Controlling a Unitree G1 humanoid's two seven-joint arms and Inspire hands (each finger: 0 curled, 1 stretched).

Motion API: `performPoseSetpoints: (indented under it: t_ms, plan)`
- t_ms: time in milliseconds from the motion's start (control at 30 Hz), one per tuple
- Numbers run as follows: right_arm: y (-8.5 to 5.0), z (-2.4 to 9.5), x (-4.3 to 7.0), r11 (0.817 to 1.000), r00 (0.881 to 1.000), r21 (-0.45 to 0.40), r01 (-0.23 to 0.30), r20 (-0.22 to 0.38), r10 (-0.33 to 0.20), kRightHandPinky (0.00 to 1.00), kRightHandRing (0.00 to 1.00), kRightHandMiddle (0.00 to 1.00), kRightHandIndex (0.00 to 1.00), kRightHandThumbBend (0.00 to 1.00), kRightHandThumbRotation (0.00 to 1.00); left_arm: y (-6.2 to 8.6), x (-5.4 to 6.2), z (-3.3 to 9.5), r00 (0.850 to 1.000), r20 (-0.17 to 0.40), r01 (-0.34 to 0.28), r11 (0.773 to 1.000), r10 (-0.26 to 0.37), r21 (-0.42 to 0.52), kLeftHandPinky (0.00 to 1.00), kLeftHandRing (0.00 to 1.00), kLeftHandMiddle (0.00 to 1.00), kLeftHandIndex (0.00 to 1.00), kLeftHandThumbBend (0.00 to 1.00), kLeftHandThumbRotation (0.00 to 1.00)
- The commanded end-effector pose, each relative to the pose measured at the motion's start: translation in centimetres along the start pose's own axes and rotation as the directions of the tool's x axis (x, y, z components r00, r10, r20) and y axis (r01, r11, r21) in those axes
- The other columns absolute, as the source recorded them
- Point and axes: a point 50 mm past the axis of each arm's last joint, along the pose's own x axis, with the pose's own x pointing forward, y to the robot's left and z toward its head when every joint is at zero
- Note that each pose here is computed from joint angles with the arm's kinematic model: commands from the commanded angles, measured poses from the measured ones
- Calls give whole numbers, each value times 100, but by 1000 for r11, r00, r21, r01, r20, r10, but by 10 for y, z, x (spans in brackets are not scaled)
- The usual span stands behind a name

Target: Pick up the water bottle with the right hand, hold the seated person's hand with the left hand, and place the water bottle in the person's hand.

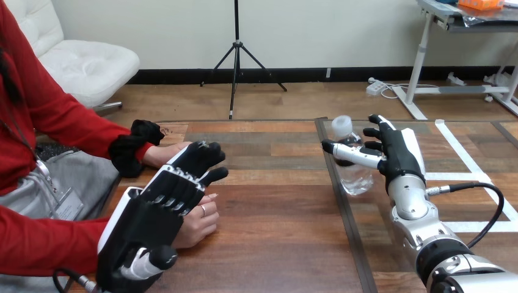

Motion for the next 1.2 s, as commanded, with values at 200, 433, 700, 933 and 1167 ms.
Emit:
performPoseSetpoints:
  t_ms: [200,433,700,933,1167]
  plan:
    - [12,21,3,998,999,62,-11,48,8,52,59,70,68,92,0,10,7,13,999,31,7,999,-8,50,90,93,91,88,100,54]
    - [12,19,2,997,999,73,-5,40,2,45,53,65,62,91,0,10,8,14,999,44,14,997,-18,73,88,94,92,89,100,56]
    - [12,18,2,998,1000,67,6,30,-8,40,48,61,57,89,0,10,9,12,999,49,10,998,-13,60,88,93,92,89,100,56]
    - [11,17,2,997,1000,78,9,27,-11,38,46,60,56,87,0,10,11,12,999,47,25,998,-28,60,89,93,91,89,100,56]
    - [10,16,2,997,1000,73,11,25,-13,37,45,59,55,86,0,8,12,10,999,51,13,999,-15,47,88,92,91,88,100,56]
